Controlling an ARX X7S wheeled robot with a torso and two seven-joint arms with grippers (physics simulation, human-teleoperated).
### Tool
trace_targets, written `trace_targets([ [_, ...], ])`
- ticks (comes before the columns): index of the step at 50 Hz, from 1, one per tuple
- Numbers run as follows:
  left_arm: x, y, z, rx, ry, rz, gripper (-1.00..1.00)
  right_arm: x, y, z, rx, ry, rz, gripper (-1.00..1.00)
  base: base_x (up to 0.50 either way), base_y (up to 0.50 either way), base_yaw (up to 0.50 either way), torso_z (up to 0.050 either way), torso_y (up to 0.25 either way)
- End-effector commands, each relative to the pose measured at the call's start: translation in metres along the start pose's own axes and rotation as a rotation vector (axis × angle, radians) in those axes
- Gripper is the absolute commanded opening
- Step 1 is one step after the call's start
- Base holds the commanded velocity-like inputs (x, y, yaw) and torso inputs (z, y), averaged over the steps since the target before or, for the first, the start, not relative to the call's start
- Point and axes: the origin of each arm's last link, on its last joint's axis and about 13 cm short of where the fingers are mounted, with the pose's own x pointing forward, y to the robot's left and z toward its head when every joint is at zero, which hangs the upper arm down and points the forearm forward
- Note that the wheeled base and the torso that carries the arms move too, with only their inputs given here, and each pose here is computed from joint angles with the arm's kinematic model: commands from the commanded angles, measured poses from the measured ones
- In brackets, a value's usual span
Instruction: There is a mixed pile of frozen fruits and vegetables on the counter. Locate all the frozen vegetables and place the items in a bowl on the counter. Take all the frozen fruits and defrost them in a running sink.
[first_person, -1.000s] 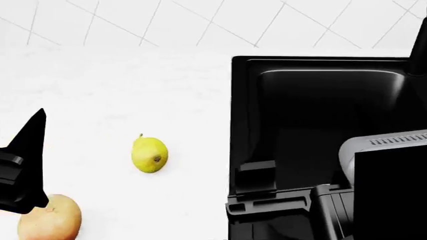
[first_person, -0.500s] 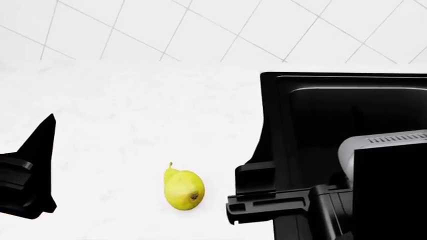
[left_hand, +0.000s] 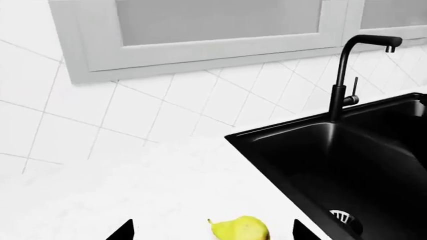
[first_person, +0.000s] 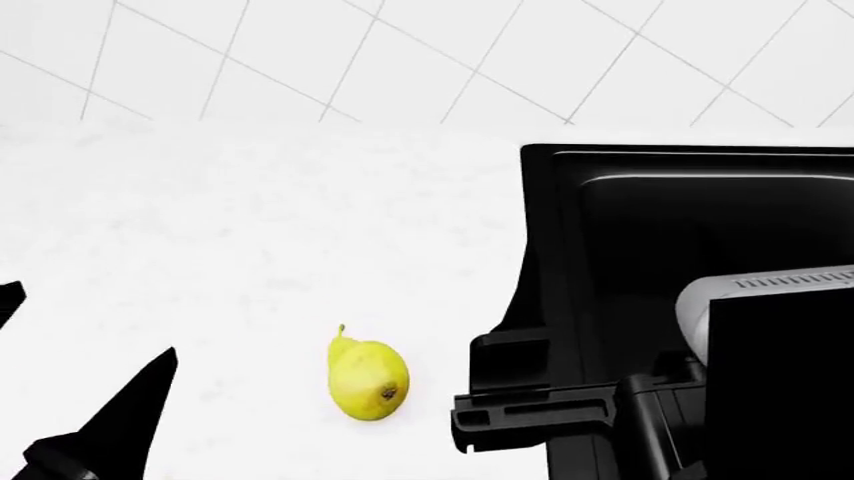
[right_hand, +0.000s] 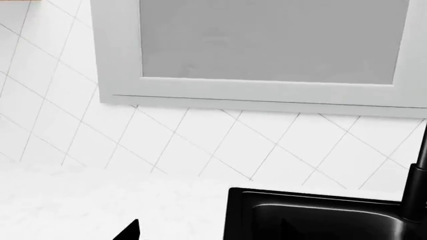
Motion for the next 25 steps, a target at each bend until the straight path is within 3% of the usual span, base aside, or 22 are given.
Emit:
trace_targets([
  [1,-0.009,-0.004,-0.004,0.003,0.042,-0.056,1.00,0.001,0.000,-0.001,0.010,0.006,-0.001,1.00,0.00,0.00,0.00,0.000,0.000],
  [25,-0.005,-0.006,-0.027,-0.006,0.118,-0.037,1.00,0.000,0.001,-0.003,0.015,0.007,0.003,1.00,0.00,0.00,0.00,0.000,0.000],
])
